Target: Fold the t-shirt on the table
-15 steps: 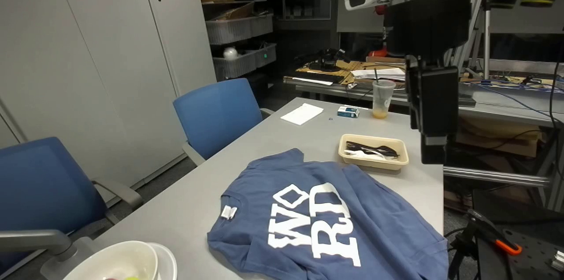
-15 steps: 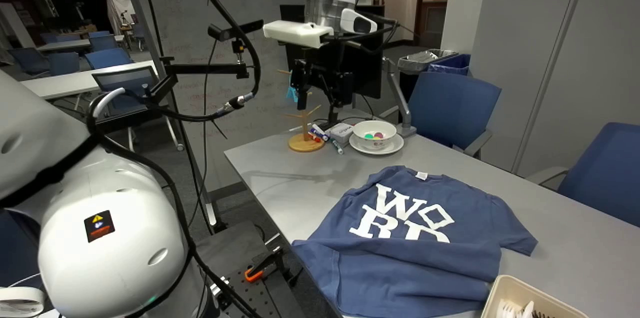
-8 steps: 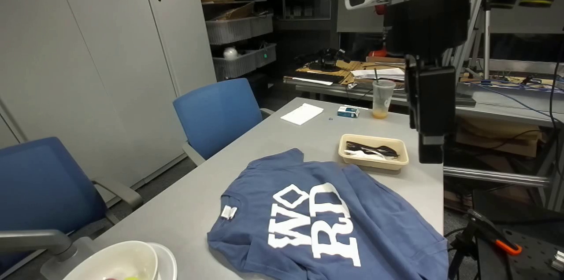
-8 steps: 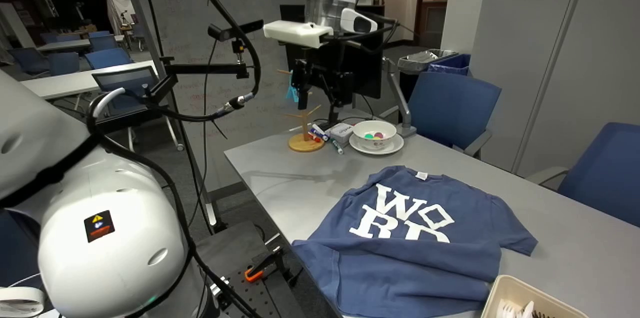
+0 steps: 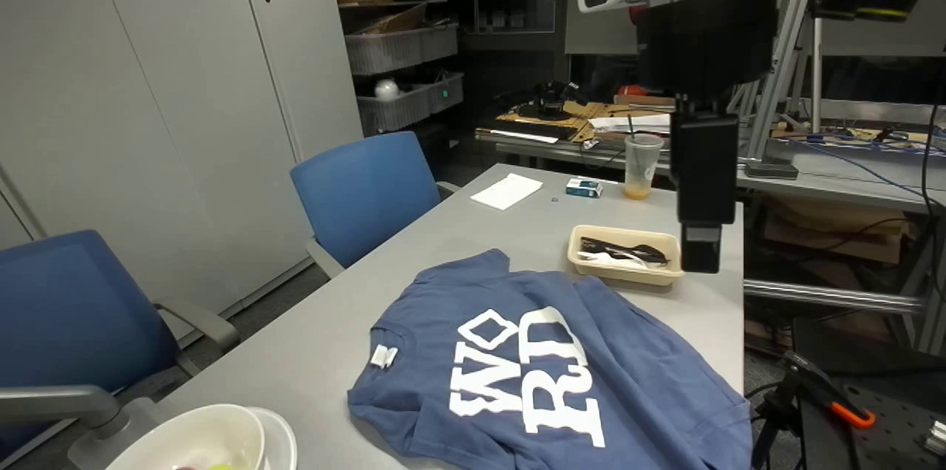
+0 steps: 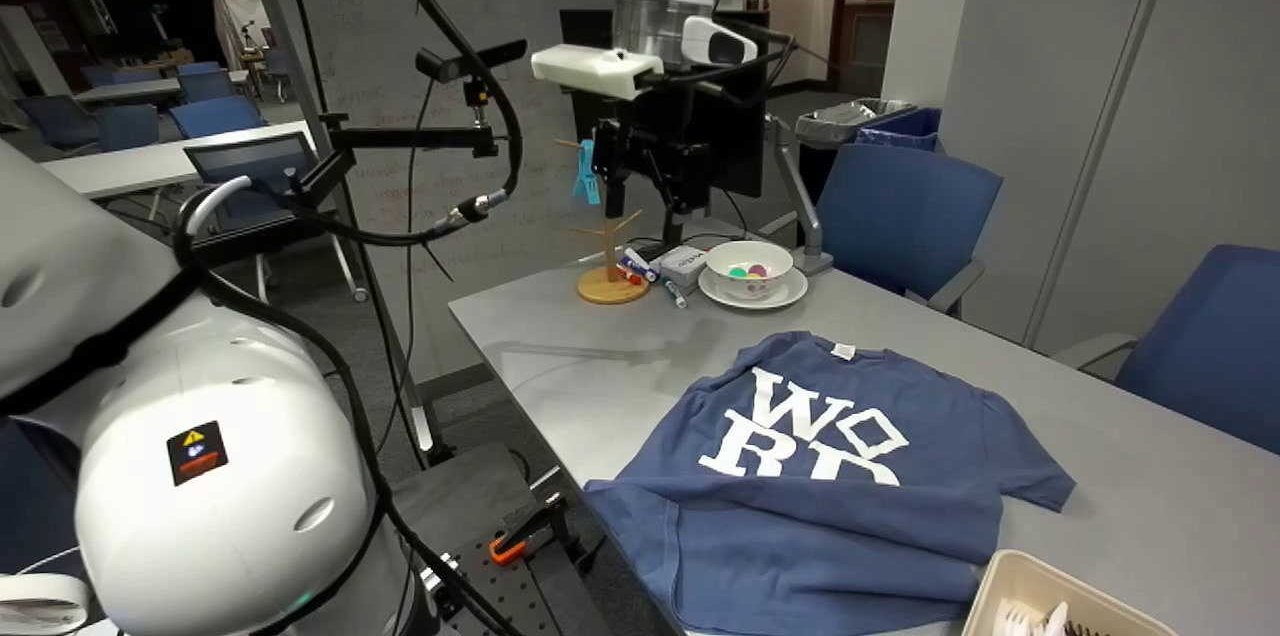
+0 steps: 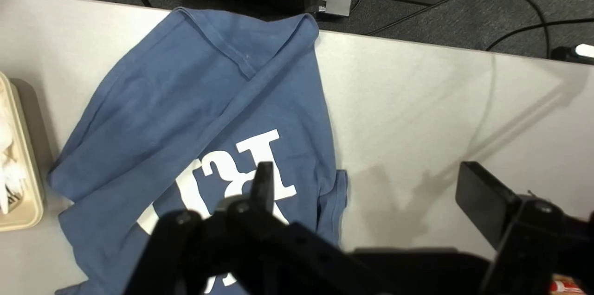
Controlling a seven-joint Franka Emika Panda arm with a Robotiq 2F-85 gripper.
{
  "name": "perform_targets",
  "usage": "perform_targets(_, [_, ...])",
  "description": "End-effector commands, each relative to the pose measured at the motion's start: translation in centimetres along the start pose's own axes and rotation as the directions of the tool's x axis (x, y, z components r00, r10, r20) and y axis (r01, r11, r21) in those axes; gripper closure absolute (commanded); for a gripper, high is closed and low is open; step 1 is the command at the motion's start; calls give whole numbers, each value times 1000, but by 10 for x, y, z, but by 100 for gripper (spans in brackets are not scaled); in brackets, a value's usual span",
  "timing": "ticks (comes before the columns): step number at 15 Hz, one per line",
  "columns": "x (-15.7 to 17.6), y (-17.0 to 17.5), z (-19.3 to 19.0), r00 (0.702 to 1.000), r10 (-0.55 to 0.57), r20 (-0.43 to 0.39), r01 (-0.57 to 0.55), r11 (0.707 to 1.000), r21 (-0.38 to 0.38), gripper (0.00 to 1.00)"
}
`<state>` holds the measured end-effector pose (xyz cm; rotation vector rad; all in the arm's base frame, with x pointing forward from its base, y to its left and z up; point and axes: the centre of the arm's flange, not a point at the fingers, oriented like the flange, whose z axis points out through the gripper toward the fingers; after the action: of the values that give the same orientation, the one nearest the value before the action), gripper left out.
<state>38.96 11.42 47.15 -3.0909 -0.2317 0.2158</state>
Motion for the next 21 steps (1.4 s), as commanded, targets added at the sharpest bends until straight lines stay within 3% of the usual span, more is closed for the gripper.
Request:
perform_targets(1, [0, 0, 0, 1000, 2, 1, -2, 1000, 0, 0])
perform_targets(8, [0, 0, 1, 1000, 4, 2, -4, 1000, -1, 0])
perform_targets(9, [25, 33, -61, 1000, 3, -8, -3, 1000, 2, 0])
perform_targets(11, [35, 50, -82, 999, 27, -33, -26, 1000, 17, 0])
perform_targets(14, [67, 105, -120, 990, 118, -72, -116, 993, 37, 0])
perform_targets(17, [88, 136, -126, 980, 193, -54, -190, 980, 57, 0])
perform_targets(18, [56, 125, -111, 978, 179, -107, -174, 983, 56, 0])
perform_targets(21, [79, 138, -106, 977, 198, -78, -194, 979, 56, 0])
